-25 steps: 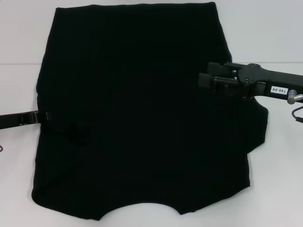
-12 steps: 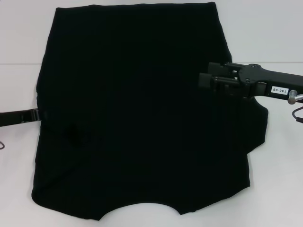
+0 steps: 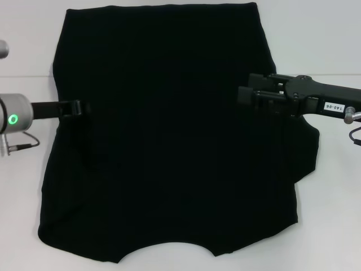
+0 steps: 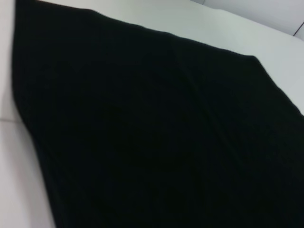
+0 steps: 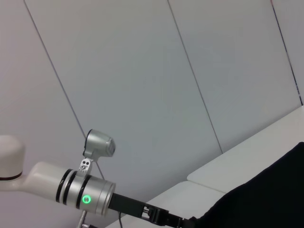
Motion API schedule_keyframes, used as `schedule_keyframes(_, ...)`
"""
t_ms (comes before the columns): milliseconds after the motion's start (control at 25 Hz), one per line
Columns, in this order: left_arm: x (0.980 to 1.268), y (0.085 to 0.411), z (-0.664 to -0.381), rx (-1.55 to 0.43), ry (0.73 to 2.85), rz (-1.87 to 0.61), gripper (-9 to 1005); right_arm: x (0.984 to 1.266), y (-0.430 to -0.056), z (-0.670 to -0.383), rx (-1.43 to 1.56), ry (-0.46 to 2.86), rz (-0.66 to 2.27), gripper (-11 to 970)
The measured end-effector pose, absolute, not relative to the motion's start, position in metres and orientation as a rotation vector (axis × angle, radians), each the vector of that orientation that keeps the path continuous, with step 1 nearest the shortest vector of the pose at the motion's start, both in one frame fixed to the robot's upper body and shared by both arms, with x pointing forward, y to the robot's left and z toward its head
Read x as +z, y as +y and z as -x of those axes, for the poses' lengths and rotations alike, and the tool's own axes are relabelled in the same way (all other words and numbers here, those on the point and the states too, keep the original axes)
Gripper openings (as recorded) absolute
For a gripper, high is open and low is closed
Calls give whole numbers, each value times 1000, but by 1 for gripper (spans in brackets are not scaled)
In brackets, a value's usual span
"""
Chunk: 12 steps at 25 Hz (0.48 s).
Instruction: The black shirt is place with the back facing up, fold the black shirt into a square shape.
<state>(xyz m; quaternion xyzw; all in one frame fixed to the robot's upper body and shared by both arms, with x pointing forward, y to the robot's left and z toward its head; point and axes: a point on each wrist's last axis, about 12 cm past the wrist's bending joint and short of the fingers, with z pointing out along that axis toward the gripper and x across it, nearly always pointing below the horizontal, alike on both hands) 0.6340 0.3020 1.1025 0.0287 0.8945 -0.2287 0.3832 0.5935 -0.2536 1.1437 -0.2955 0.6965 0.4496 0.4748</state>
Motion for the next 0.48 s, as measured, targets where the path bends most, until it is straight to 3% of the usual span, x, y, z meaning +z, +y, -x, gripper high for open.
schedule_keyframes(400,1101,288,-637,-621,2269,-66,152,1142,-256,-592,1098,1707,716,704)
schedule_keyframes(480,1101,286,-637,-639,2260,-54,225,1142,-256,-592,1097,1707,716,704)
